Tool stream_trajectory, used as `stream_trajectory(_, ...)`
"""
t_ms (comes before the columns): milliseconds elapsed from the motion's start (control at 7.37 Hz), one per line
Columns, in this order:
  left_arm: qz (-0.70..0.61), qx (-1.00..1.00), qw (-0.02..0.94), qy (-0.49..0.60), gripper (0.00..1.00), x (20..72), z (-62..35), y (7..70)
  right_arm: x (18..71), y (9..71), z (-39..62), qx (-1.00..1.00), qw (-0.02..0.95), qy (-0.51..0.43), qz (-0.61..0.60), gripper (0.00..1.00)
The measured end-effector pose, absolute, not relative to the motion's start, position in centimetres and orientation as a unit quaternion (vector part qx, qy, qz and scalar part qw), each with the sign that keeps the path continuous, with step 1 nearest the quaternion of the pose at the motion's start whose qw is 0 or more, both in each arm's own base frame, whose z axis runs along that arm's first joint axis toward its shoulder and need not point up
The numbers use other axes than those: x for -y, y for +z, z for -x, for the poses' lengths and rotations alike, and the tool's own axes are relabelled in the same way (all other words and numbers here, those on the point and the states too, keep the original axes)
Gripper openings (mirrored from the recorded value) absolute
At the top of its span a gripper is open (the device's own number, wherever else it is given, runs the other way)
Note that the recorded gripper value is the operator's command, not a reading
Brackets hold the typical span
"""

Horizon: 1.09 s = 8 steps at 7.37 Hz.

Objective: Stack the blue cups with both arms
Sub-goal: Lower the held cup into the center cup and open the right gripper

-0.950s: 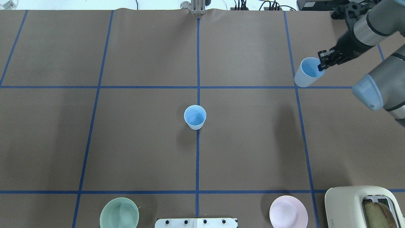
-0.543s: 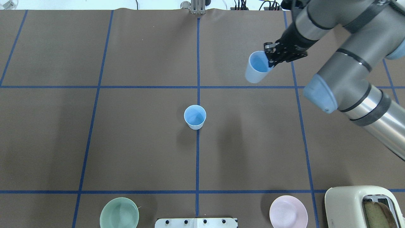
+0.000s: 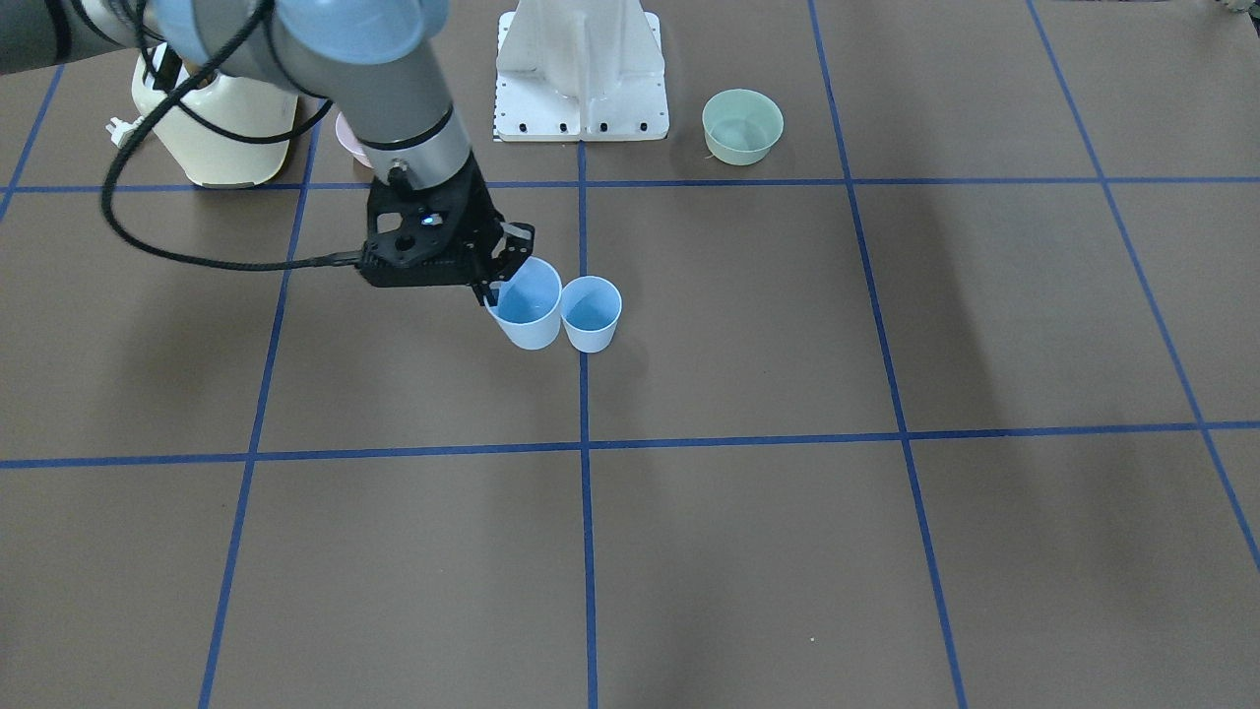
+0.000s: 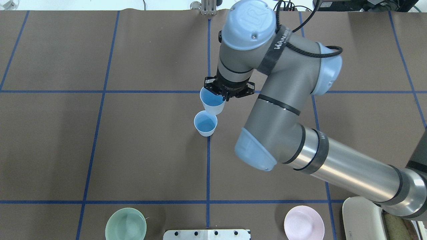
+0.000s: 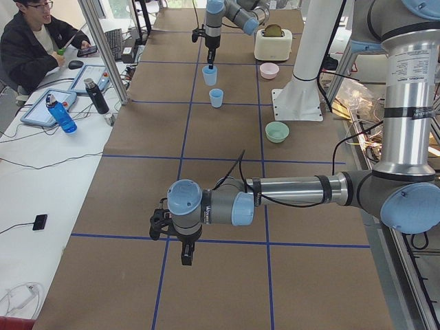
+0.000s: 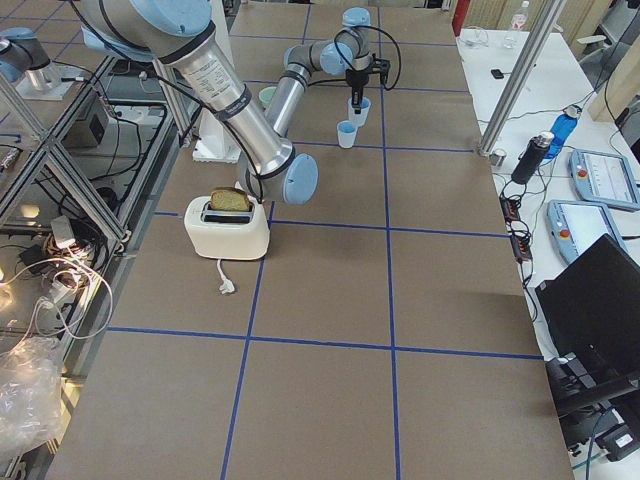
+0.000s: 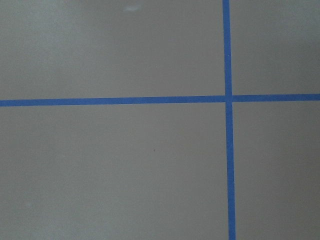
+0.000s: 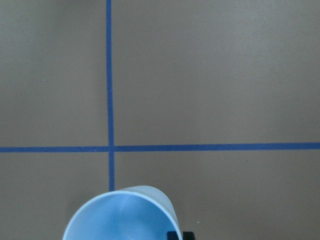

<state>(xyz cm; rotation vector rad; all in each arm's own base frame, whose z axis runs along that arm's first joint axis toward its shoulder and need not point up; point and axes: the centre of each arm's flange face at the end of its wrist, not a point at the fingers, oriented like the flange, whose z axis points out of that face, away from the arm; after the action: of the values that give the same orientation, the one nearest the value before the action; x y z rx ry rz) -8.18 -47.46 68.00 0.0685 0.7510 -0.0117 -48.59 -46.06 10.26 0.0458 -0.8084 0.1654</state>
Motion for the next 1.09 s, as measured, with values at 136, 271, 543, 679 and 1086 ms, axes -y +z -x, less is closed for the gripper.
stream_trajectory(136,-0.032,-0.368,0.929,-0.006,0.98,47.2,8.2,68.2,45.1,9.6,50.9,0.380,0.921,0.086,-0.020,0.00)
stream_trajectory(271,-0.031,-0.368,0.929,-0.007,0.98,47.1,8.1,68.3,44.4,9.6,52.3,0.371,0.924,0.087,-0.019,0.00)
stream_trajectory(543,-0.030,-0.368,0.929,-0.007,0.98,47.0,8.1,68.4,43.8,10.9,54.1,0.353,0.931,0.086,-0.018,0.00)
stream_trajectory(679,-0.030,-0.368,0.929,-0.007,0.98,47.0,8.1,68.4,43.8,11.6,54.6,0.347,0.934,0.085,-0.018,0.00)
stream_trajectory(1086,-0.029,-0.368,0.929,-0.006,0.98,47.1,8.0,68.4,43.7,13.5,55.6,0.358,0.930,0.081,-0.025,0.94)
